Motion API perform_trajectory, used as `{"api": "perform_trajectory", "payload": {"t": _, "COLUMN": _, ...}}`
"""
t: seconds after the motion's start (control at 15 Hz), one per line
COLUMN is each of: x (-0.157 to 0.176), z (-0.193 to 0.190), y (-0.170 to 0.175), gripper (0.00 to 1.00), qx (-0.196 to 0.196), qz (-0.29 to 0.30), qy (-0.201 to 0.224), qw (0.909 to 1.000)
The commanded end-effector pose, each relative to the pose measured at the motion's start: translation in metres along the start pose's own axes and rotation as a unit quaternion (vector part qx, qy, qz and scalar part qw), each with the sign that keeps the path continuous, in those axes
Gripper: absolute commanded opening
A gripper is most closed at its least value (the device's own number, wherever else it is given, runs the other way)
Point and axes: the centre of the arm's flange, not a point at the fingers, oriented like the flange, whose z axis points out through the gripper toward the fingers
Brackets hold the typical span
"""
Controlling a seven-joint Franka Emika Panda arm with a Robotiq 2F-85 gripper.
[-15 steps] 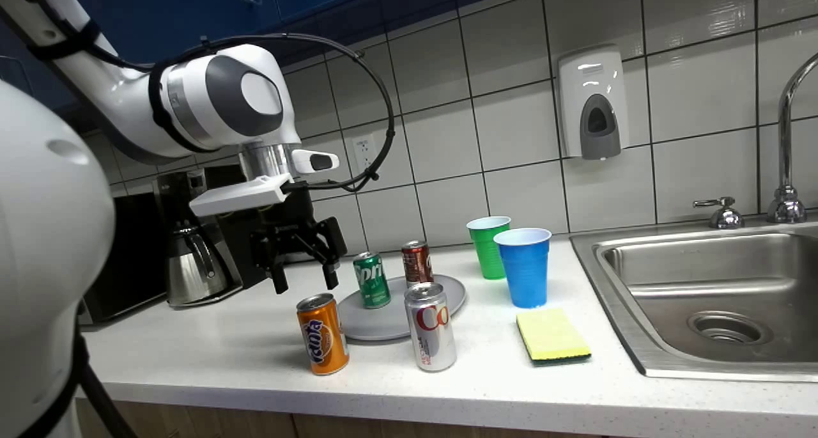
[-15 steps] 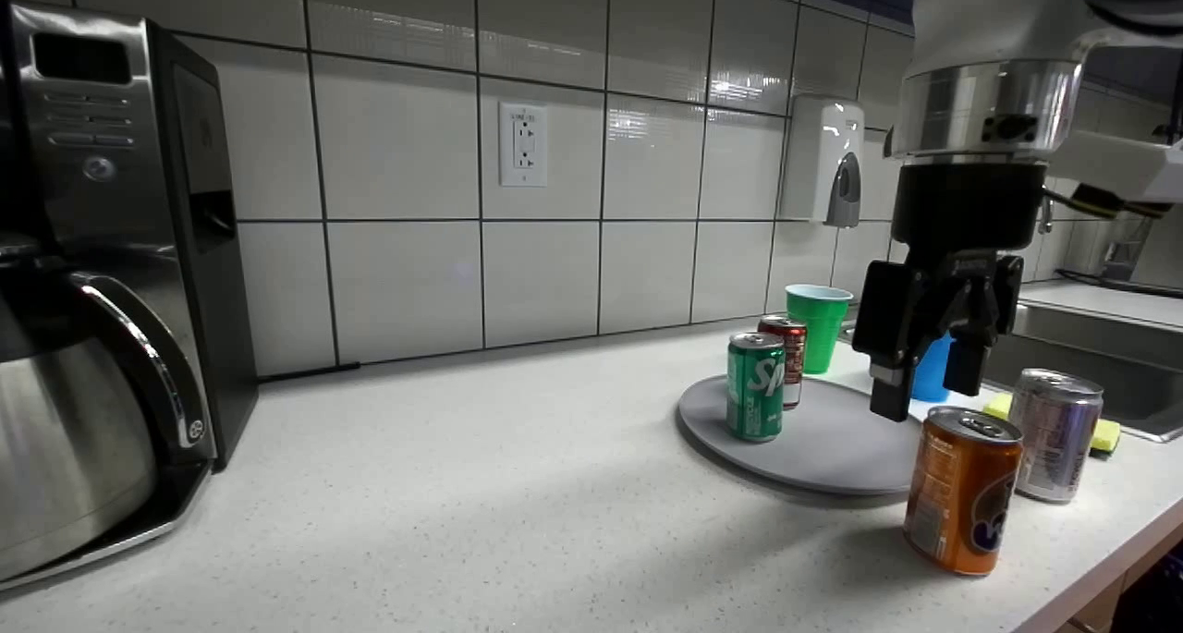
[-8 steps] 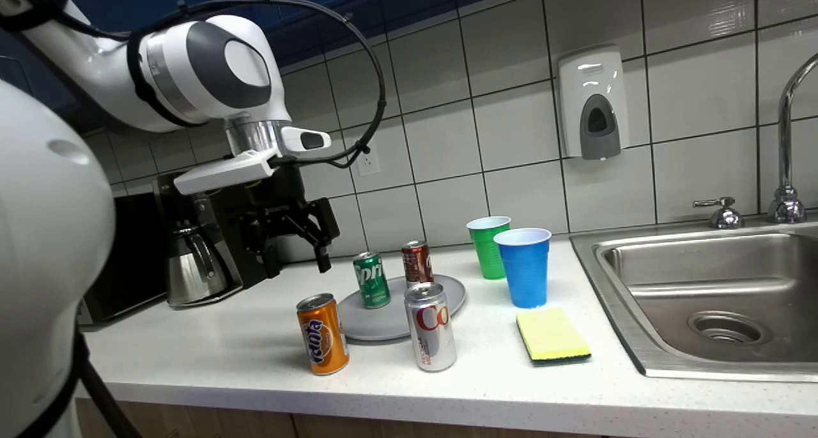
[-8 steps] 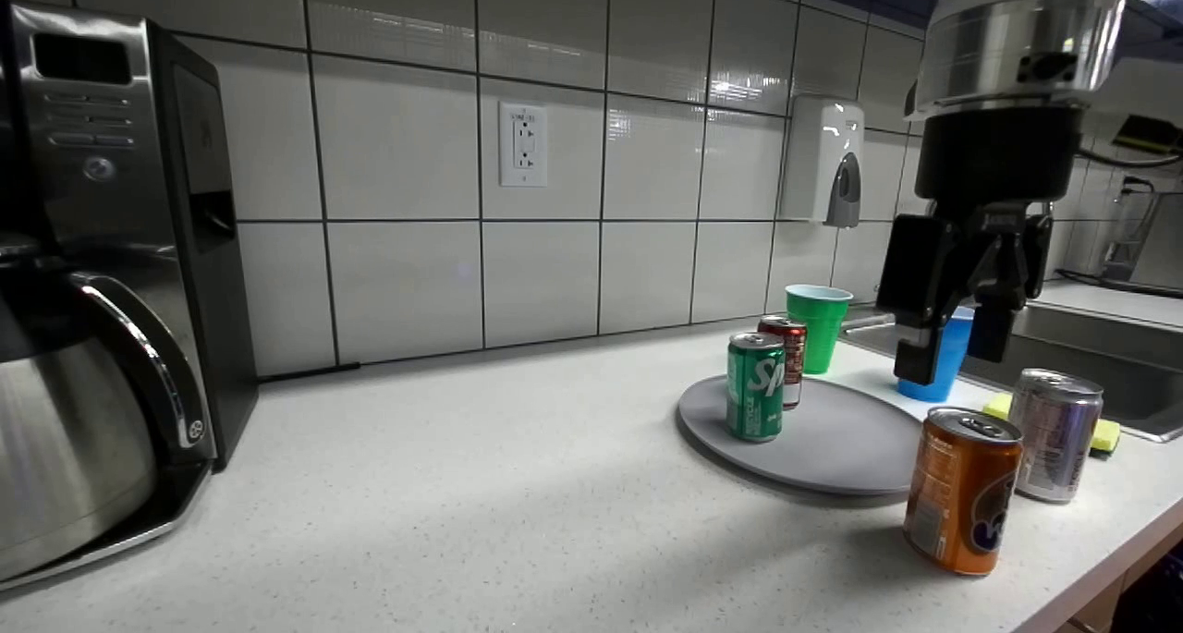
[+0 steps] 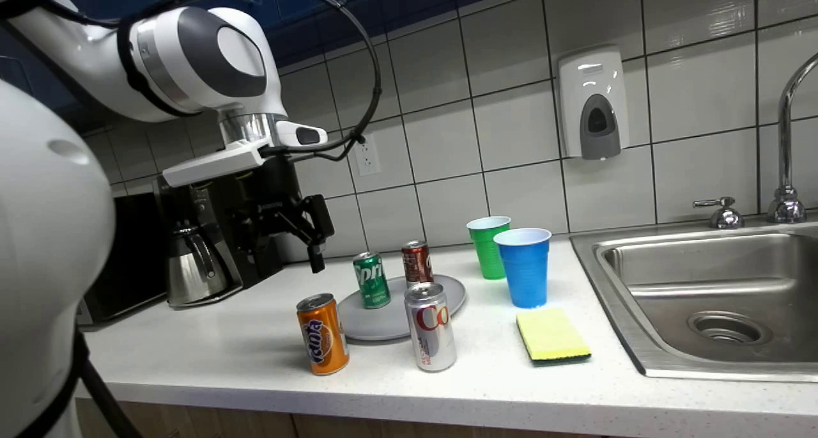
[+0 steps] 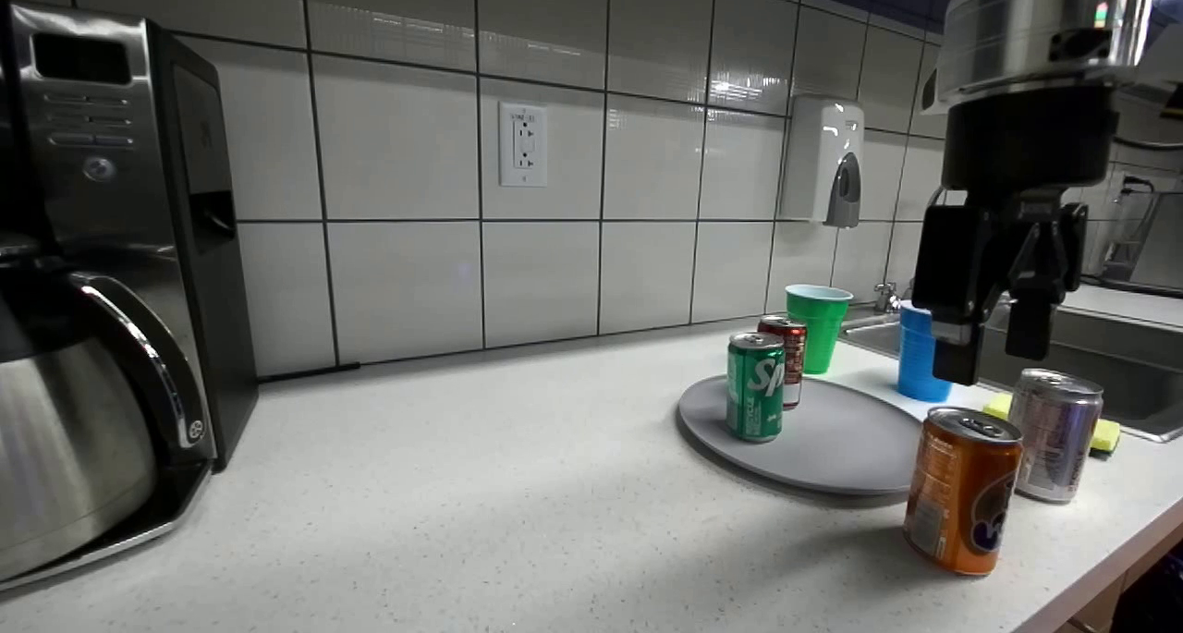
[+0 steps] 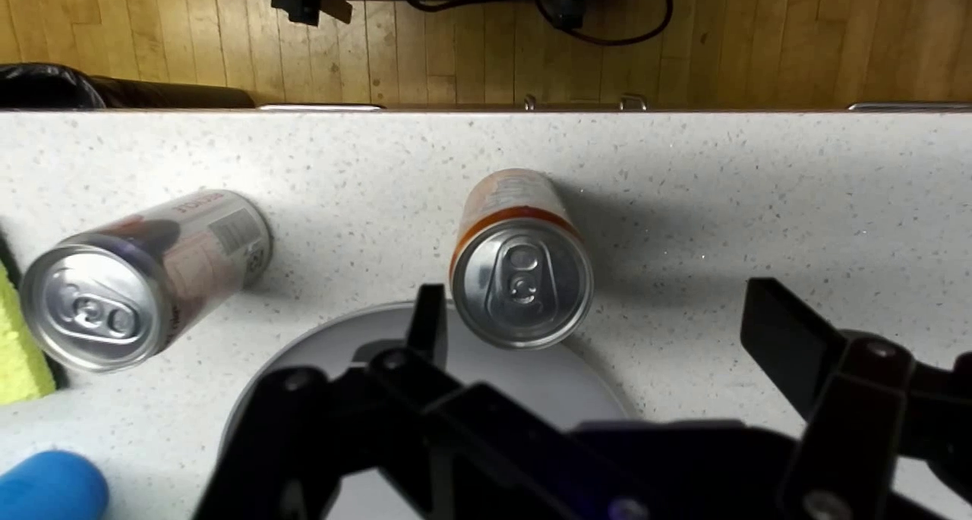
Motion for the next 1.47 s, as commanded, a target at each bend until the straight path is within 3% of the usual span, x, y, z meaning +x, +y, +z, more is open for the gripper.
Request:
{"api": "perform_trajectory", "payload": {"t": 0.0, "x": -0.047, "z": 0.019, "y": 0.004, "gripper": 1.00, "qx": -0.013, "qz": 0.007, "qy": 0.005, "qw": 0.9999}}
{"api": "perform_trajectory", "payload": {"t": 0.53, "x": -0.044, "z": 0.028, "y": 0.006, "gripper": 1.00, "qx": -0.025, "qz": 0.021, "qy": 0.024, "qw": 0.9992}}
{"api": "perform_trajectory", "payload": {"t": 0.6, "x": 0.003, "z": 0.001, "y": 0.003, "gripper": 1.00, "qx": -0.011, "qz": 0.010, "qy": 0.009, "qw": 0.9998}}
{"api": "perform_trajectory", "payload": {"t": 1.4, "x": 0.004, "z": 0.017, "y": 0.003, "gripper": 1.00, "qx": -0.023, "qz": 0.021, "qy": 0.018, "qw": 0.9994}}
